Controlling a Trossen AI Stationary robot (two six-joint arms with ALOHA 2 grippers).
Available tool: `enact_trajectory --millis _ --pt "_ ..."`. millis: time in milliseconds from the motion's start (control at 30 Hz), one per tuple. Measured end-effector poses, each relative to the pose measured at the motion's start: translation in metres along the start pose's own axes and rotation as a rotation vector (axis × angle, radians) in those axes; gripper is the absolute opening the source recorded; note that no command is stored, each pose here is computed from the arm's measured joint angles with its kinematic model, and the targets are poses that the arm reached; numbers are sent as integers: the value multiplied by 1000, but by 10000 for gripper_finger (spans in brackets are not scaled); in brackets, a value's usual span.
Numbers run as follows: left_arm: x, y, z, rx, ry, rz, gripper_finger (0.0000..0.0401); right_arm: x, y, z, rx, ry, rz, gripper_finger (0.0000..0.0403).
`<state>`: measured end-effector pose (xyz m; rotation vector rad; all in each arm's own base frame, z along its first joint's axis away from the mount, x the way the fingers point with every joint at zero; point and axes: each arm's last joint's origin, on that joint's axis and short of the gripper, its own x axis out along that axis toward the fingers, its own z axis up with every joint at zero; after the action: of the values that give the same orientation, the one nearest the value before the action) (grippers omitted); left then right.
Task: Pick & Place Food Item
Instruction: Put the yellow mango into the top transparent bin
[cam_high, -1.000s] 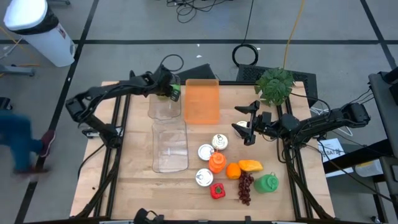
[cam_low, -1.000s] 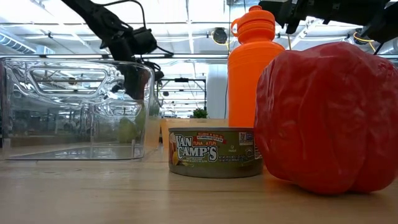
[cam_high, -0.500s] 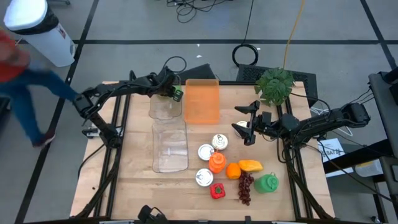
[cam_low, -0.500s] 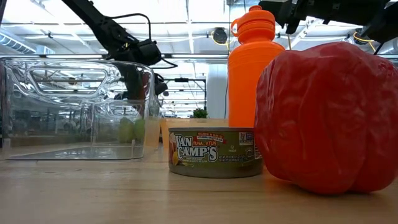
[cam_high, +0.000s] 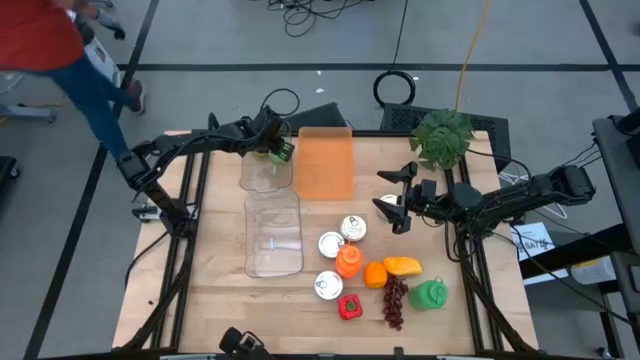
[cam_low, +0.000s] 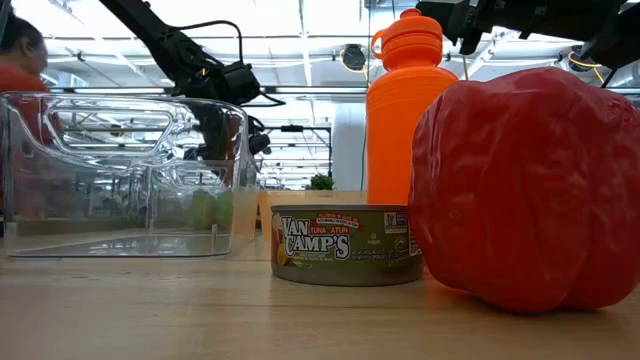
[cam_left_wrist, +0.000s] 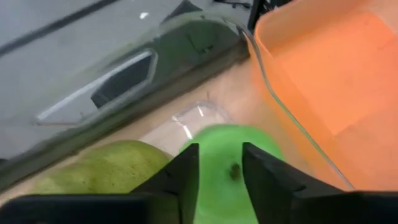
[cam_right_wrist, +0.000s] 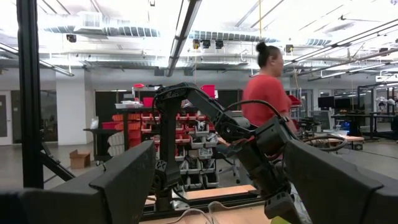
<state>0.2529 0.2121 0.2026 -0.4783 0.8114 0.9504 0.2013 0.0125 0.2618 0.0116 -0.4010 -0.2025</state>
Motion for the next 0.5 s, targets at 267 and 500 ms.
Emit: enact_trajectory --millis 267,500 --pt "-24 3 11 86 -105 10 186 0 0 -2 -20 19 4 336" --pt "-87 -4 14 85 -247 -124 207 1 11 -3 -13 120 62 336"
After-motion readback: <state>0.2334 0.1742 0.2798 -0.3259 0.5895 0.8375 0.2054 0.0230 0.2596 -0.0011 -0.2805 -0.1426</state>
